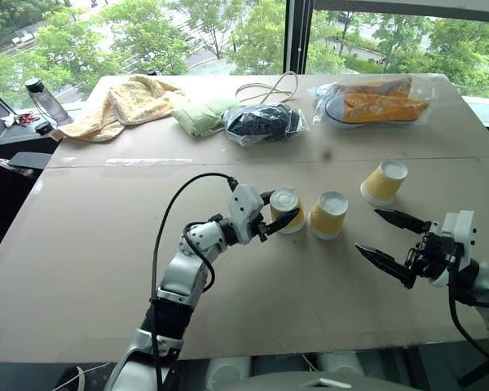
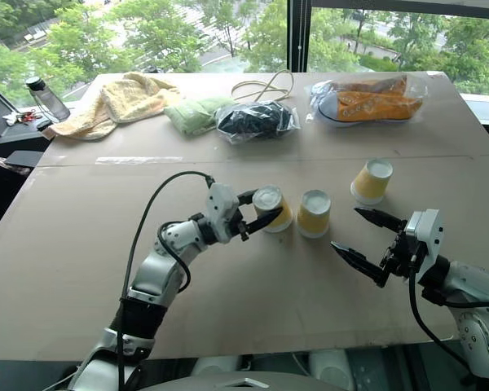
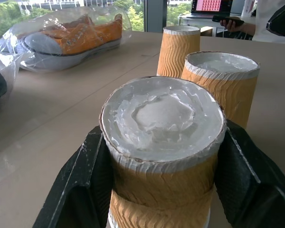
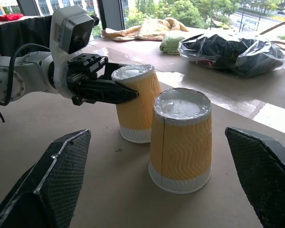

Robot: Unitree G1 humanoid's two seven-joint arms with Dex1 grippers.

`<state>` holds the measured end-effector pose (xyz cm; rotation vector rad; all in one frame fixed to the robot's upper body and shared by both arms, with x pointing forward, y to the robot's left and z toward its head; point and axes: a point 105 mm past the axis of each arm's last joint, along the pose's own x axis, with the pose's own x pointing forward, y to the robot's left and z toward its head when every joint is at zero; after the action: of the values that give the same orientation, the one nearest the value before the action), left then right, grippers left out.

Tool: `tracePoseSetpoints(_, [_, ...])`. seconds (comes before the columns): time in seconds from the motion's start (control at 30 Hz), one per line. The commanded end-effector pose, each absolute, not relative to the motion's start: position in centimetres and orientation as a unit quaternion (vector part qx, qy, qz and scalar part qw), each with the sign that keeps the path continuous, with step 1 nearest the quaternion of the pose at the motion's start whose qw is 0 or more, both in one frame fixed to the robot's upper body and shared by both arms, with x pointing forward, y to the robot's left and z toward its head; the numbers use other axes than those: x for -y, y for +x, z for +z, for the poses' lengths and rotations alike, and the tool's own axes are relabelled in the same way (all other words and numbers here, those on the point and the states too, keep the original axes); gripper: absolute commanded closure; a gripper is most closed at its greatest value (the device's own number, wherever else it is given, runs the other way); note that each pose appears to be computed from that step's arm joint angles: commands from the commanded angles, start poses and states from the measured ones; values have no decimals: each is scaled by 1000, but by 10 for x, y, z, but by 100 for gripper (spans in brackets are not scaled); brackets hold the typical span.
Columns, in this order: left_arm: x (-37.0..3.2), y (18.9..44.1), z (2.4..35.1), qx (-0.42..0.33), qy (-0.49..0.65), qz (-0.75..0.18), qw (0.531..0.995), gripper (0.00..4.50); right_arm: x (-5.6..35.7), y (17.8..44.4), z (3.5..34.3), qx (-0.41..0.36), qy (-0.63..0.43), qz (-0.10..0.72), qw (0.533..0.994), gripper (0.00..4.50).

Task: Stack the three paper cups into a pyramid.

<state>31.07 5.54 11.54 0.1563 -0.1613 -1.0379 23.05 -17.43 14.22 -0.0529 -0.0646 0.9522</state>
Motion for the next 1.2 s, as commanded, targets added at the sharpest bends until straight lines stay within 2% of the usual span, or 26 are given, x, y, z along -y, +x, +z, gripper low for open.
tracePoseSetpoints(0.03, [-48,311,117,85,84,-501,857,222,175,227,153,54,-44,457,887,0])
tracePoseSetpoints(0.2, [-43,311,116,86,81,-507,854,222,175,227,153,55,-46,456,887,0])
tracePoseSetpoints(0.27, [-42,311,115,87,83,-506,854,122,175,227,153,55,-48,455,888,0])
tracePoseSetpoints(0.3, [-42,311,115,88,84,-506,854,96,175,228,153,55,-48,455,888,0])
tracePoseSetpoints(0.37, [-41,310,118,95,80,-508,852,10,176,229,152,54,-50,451,889,0])
tracePoseSetpoints(0.43, [-39,307,124,107,70,-517,847,10,179,231,149,48,-53,445,893,0])
tracePoseSetpoints(0.73, [-50,281,178,171,47,-541,822,10,213,258,162,101,-45,327,938,0])
tracePoseSetpoints(0.83, [-54,272,187,157,47,-552,818,10,225,277,162,104,-63,267,956,0])
tracePoseSetpoints(0.97, [-59,273,202,100,83,-559,819,10,235,305,151,80,-68,190,976,0])
tracePoseSetpoints(1.2, [-56,255,230,53,91,-600,793,10,241,333,142,71,-32,145,986,0])
